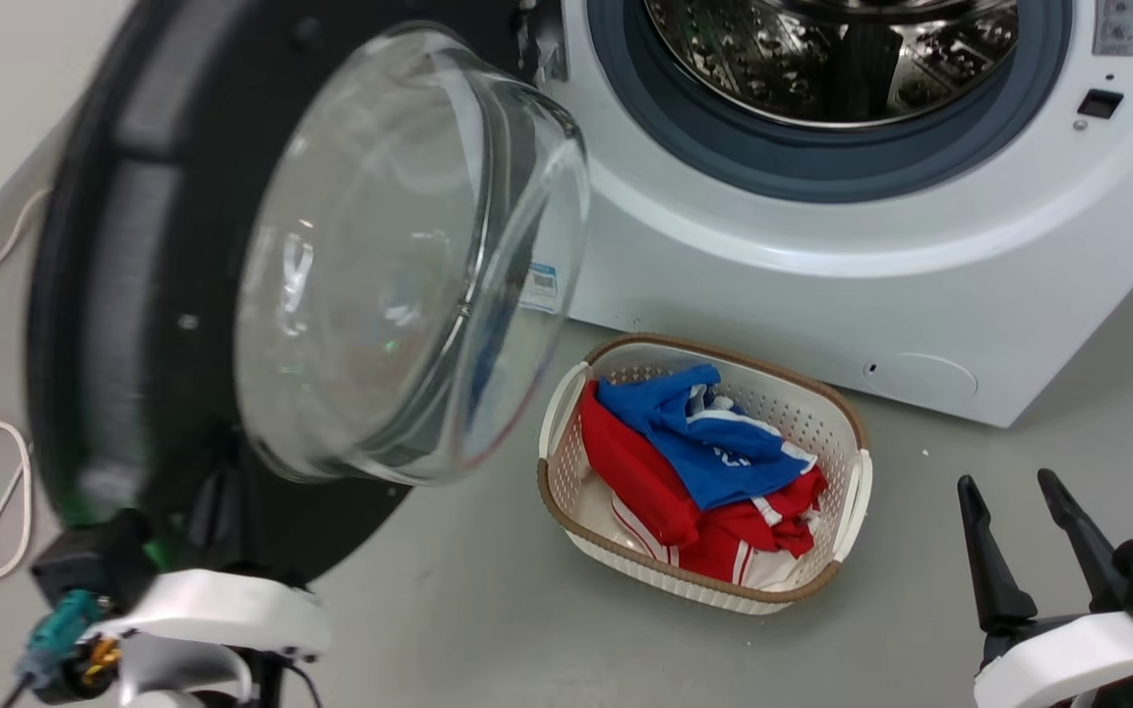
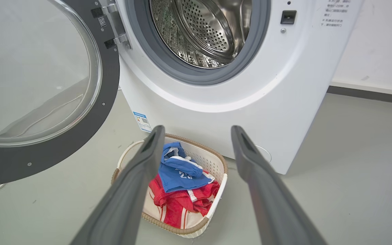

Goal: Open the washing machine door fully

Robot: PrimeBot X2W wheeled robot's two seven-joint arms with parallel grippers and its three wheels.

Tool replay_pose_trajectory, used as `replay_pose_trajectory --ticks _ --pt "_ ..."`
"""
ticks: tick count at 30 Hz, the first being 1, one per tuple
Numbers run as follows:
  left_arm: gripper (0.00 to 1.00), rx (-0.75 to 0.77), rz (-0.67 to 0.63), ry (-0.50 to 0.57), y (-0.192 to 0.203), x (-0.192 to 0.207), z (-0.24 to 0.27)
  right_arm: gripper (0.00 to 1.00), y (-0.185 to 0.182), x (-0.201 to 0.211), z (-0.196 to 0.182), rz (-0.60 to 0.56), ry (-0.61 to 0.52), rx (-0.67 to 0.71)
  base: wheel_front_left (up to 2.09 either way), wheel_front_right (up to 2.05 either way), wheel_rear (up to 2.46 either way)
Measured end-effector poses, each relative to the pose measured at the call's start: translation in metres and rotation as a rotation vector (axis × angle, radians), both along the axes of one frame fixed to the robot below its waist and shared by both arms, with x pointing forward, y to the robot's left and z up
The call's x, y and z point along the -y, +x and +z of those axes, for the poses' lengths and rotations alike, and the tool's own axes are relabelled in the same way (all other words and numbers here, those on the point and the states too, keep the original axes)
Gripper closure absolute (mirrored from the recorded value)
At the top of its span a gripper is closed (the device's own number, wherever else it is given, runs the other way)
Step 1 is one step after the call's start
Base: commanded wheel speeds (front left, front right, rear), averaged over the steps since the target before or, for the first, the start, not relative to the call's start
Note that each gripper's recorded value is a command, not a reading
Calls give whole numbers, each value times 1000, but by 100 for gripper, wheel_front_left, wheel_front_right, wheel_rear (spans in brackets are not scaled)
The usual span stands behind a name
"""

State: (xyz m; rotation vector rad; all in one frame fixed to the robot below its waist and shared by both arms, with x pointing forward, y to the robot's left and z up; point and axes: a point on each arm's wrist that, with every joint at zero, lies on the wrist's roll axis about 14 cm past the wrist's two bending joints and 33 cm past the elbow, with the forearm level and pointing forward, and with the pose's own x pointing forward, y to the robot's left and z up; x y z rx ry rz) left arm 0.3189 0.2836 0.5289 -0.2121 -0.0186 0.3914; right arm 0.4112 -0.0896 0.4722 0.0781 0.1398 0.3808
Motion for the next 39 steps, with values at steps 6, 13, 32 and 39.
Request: replay_pose_trajectory --ticks 6,13,32,39 --pt "100 -41 81 11 2 -37 -10 0 9 7 -8 -11 -10 -18 0 0 0" --pt "100 -84 169 14 4 -83 -20 0 19 14 -17 -17 -23 -34 0 0 0" --pt "100 -126 281 29 17 -156 -21 0 29 15 -26 -12 -33 -53 0 0 0" --pt "100 -88 277 67 14 -150 -15 0 26 12 -20 -15 -24 -40 0 0 0"
